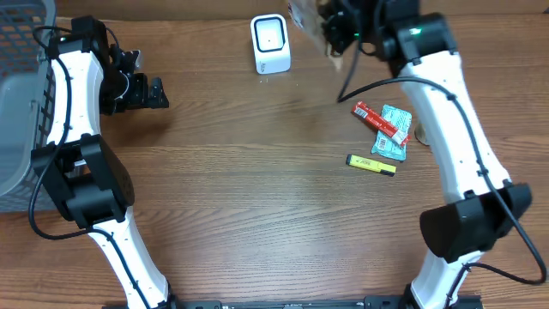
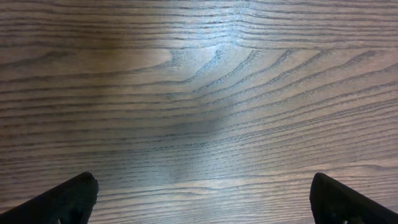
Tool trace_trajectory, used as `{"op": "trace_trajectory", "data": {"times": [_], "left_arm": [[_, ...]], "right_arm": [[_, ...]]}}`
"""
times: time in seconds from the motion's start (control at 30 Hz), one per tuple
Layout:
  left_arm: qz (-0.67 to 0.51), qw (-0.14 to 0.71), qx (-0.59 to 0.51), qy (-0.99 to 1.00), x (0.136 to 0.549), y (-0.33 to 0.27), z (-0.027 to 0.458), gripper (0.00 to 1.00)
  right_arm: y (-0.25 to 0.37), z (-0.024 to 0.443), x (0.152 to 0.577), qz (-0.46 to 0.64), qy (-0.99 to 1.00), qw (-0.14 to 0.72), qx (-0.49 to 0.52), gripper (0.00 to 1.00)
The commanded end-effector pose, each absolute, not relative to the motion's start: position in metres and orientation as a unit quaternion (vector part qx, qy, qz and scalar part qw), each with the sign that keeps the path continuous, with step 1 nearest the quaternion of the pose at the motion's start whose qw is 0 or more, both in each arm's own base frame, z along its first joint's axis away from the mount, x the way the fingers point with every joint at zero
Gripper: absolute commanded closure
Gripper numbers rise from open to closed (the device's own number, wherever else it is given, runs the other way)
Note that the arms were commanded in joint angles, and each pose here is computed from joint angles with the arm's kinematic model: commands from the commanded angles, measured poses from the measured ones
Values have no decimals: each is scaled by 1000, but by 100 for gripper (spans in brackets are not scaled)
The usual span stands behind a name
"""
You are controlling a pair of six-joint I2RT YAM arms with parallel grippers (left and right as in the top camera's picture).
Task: Scan the item barcode
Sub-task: 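Hold the snack bag in front of the scanner window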
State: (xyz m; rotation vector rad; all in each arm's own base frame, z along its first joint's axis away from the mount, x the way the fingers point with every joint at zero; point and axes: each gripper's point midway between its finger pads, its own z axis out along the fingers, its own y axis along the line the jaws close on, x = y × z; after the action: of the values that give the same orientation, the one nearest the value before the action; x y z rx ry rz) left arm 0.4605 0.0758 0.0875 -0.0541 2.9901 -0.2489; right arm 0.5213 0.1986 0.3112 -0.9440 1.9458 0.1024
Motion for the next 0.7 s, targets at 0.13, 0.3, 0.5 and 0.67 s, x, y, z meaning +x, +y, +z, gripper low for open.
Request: {"op": "trace_trajectory", "data": {"times": [0.13,0.3,0.5,0.67], "left_arm": [[-85,94,-6,992,467,73,104,0],[-85,94,-6,992,467,73,104,0],[-85,94,-6,992,467,73,104,0],[-85,94,-6,992,467,73,104,0]], "right_arm": [[213,250,565,-85,769,444,-452,96],[220,204,587,-111,760,428,-477,96],[219,192,613,-153,748,450,-463,96],[230,207,617,-187,722,470,-472,96]]}}
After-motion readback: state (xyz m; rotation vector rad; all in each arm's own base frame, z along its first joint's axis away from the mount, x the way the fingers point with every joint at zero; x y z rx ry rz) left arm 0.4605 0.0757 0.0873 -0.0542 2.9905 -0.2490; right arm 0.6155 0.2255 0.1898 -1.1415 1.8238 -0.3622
